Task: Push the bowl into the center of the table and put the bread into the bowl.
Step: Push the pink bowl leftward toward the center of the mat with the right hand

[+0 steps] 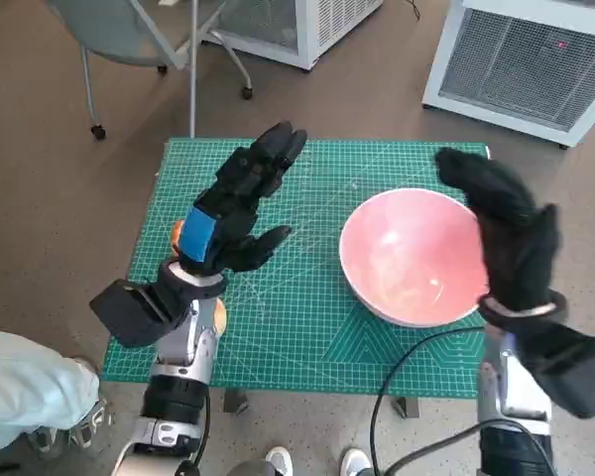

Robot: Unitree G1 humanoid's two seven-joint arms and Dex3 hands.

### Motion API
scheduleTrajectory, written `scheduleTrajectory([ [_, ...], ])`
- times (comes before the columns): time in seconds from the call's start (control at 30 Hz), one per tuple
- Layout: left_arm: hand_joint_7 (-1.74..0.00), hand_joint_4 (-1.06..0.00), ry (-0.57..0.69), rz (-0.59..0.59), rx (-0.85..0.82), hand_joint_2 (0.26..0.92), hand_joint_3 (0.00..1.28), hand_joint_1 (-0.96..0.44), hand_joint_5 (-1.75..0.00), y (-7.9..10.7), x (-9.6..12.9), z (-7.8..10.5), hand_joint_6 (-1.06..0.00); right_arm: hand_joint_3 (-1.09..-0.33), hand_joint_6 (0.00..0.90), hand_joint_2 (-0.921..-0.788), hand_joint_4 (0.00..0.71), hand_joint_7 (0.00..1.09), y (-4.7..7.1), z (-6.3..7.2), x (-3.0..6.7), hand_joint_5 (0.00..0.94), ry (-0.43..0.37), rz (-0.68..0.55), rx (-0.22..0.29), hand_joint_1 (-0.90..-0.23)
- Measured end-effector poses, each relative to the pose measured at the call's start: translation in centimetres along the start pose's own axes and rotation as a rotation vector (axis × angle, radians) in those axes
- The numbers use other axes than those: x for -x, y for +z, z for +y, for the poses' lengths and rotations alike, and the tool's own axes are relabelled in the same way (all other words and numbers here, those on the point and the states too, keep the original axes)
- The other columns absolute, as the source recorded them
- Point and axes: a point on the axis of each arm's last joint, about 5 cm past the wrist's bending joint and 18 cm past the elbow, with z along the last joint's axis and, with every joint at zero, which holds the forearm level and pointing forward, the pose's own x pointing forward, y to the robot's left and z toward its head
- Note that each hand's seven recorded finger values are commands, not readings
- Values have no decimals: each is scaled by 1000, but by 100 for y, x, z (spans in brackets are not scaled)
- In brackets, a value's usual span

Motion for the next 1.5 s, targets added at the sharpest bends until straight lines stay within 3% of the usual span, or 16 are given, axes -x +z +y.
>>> scheduleTrajectory([
  [0.3, -210, -297, 12, 4, -5, 921, 299, -456, 0, -10, 16, 14, -262, -702, -1, -921, 127, 451, -79, -296, 183, 2, -133, 44, 38, -603],
  [0.63, -211, -297, 22, 20, -3, 921, 299, -462, 0, -32, 38, 35, -262, -690, -1, -921, 137, 462, -260, -433, 389, 6, -310, 124, 50, -593],
  [1.0, -210, -298, 36, 34, -7, 921, 296, -467, 0, -49, 66, 69, -262, -706, 32, -921, 152, 484, -471, -474, 506, 11, -442, 211, 8, -544],
  [1.5, -209, -298, 29, 34, -24, 921, 297, -471, -1, -29, 70, 116, -261, -747, 119, -921, 215, 504, -707, -358, 556, 30, -540, 367, -75, -498],
])
